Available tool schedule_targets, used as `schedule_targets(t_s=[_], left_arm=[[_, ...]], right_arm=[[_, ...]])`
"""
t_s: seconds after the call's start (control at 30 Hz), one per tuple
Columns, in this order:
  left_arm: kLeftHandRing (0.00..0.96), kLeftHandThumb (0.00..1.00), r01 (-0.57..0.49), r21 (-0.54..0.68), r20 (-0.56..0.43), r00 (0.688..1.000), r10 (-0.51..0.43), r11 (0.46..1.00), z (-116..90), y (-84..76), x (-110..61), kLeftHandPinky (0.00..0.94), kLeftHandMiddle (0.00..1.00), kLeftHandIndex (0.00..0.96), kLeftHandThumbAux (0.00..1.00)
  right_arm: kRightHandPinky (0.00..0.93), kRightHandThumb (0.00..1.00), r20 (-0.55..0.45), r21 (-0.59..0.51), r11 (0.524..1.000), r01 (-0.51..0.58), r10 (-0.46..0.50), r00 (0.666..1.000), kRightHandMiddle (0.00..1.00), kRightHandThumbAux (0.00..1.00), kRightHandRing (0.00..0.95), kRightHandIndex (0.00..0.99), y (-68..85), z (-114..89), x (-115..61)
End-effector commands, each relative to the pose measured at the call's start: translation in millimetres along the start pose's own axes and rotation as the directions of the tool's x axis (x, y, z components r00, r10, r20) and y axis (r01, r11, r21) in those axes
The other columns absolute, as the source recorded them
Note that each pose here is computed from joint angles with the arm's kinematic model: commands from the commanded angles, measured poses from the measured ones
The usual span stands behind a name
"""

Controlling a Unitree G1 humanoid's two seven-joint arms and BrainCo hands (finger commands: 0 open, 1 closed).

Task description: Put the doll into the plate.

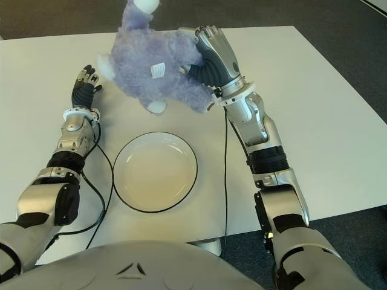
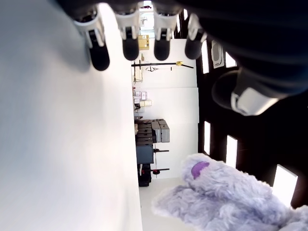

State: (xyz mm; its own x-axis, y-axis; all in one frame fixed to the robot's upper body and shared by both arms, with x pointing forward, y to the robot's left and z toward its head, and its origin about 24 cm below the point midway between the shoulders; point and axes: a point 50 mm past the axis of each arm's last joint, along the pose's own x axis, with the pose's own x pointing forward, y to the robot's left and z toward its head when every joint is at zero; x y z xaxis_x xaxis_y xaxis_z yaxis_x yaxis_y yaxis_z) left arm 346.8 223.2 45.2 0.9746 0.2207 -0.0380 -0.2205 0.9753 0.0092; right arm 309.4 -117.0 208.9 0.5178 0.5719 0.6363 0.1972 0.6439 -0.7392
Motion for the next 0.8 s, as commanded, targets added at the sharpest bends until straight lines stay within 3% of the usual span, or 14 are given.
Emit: schedule_targets(t_s=[0.03, 0.8], left_arm=[[0.0, 0.589, -0.011, -0.001, -0.122, 0.992, 0.011, 1.0, -25.7, 2.3, -9.2, 0.054, 0.0, 0.0, 0.407], [0.0, 0.591, -0.018, 0.009, -0.122, 0.992, 0.019, 1.0, -25.0, 4.3, -8.7, 0.083, 0.0, 0.0, 0.389]], right_arm=[[0.834, 0.712, 0.01, 0.028, 1.0, 0.0, -0.001, 1.0, 0.829, 0.713, 0.844, 0.439, -0.7, 2.1, -4.7], [0.86, 0.719, -0.001, 0.157, 0.987, -0.032, 0.032, 0.999, 0.837, 0.712, 0.851, 0.439, 0.9, 6.9, -17.5]])
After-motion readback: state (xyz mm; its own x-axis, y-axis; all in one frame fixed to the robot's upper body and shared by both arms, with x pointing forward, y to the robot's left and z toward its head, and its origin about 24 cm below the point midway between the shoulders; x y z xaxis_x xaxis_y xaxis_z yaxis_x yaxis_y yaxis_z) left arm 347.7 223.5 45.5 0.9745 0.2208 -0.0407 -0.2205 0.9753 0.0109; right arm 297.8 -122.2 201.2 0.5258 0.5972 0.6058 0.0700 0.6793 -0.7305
